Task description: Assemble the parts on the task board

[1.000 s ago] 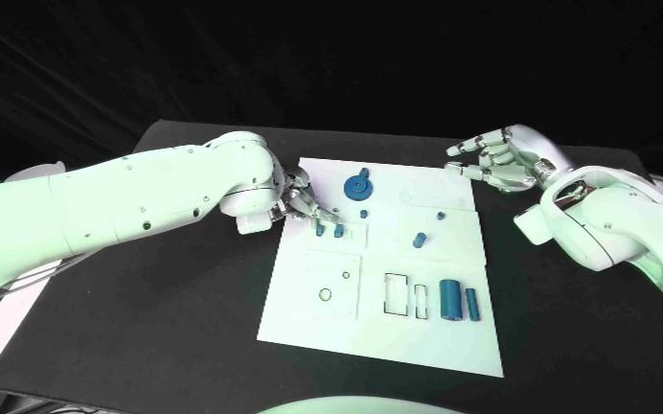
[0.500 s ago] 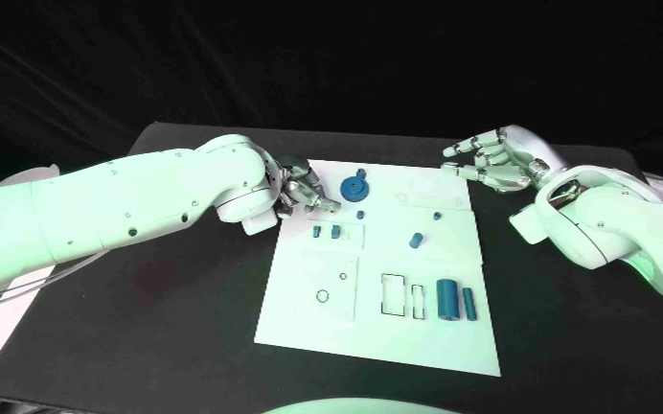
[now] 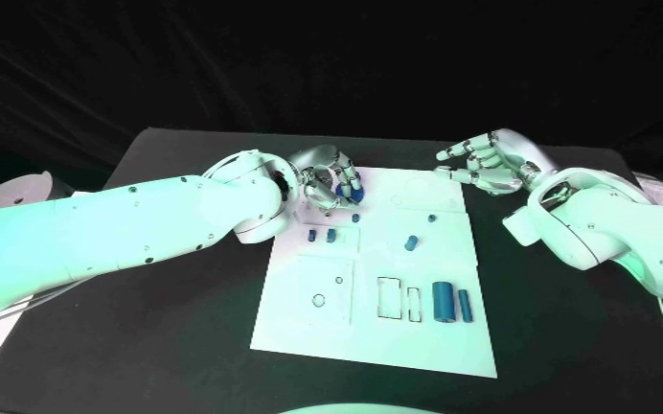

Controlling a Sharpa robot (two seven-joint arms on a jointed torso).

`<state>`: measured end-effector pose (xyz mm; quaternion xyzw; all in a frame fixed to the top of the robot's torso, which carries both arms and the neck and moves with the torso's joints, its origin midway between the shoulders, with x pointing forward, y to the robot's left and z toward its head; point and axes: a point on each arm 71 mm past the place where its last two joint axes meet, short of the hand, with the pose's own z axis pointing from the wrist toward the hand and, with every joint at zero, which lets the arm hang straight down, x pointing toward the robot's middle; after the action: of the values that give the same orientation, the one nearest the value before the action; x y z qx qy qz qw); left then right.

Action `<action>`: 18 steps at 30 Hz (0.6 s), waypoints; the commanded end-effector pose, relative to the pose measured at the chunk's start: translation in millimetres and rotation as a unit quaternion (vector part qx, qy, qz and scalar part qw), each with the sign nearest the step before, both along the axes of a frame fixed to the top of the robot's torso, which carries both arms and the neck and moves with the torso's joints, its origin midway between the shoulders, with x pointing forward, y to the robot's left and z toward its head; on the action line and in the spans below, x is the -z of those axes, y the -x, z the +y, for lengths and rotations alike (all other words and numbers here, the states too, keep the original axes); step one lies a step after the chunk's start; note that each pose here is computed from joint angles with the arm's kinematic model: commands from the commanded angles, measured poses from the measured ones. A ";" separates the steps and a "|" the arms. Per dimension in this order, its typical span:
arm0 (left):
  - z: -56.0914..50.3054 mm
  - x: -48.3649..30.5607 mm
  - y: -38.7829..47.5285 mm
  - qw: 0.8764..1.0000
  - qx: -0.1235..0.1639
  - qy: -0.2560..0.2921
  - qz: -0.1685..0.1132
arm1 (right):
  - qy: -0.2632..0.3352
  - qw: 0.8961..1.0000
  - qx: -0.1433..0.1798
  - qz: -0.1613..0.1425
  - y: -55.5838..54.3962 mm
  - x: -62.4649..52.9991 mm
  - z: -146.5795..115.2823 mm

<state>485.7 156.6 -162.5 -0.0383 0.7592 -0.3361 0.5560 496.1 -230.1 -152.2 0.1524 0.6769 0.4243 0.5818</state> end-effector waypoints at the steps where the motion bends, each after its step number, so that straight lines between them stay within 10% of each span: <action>1: -10.6 -3.9 3.2 0.993 0.059 -0.050 -0.093 | 0.002 1.000 -0.008 0.003 1.0 1.1 2.3; 18: -20.0 20.4 -0.1 0.985 0.077 -0.137 -0.076 | 0.002 1.000 -0.011 0.003 2.0 3.2 2.8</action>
<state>485.8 137.5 -180.8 0.1015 0.7475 -0.2916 0.5881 495.0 -229.3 -155.0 0.1525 0.6790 0.4251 0.5789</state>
